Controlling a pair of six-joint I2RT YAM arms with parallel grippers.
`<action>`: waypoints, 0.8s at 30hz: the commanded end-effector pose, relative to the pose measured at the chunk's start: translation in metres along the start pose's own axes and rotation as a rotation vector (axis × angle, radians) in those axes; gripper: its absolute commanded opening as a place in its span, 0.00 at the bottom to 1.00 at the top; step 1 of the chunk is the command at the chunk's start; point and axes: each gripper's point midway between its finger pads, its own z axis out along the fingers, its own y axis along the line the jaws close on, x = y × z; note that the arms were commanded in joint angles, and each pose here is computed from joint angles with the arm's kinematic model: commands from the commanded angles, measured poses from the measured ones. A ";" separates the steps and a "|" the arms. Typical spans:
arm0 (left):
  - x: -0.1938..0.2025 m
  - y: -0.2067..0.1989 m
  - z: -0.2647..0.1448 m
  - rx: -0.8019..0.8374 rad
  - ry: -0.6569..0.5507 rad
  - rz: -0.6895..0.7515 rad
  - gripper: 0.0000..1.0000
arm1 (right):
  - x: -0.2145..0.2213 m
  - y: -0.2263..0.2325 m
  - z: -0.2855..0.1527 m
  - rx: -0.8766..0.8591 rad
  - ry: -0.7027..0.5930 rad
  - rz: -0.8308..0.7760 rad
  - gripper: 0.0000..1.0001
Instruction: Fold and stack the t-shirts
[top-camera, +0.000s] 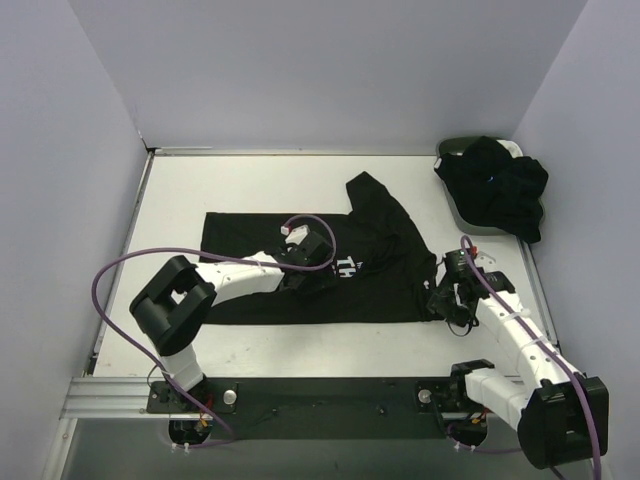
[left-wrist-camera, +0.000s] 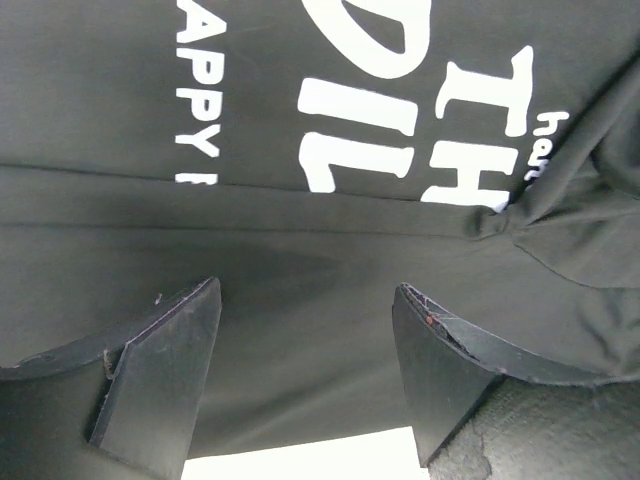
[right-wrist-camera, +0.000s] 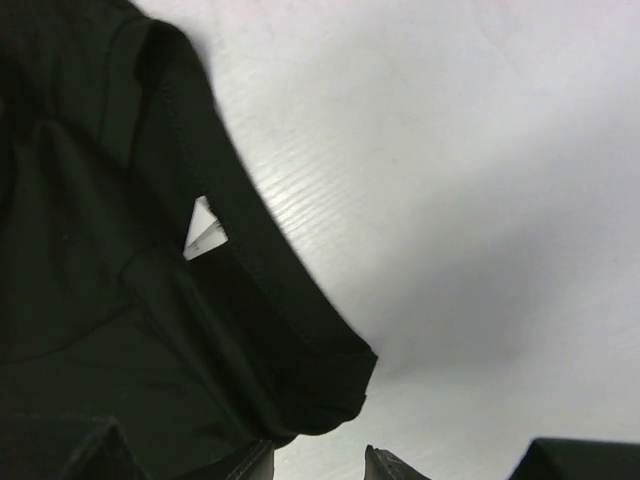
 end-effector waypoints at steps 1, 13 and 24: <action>-0.012 -0.020 0.006 0.078 -0.001 -0.034 0.79 | 0.011 -0.018 0.002 0.047 0.058 0.112 0.40; -0.011 -0.002 0.018 0.094 0.030 -0.066 0.79 | 0.017 -0.028 0.014 0.093 0.092 0.192 0.40; 0.000 0.007 0.019 0.099 0.058 -0.053 0.78 | 0.001 -0.026 0.026 0.101 0.101 0.246 0.38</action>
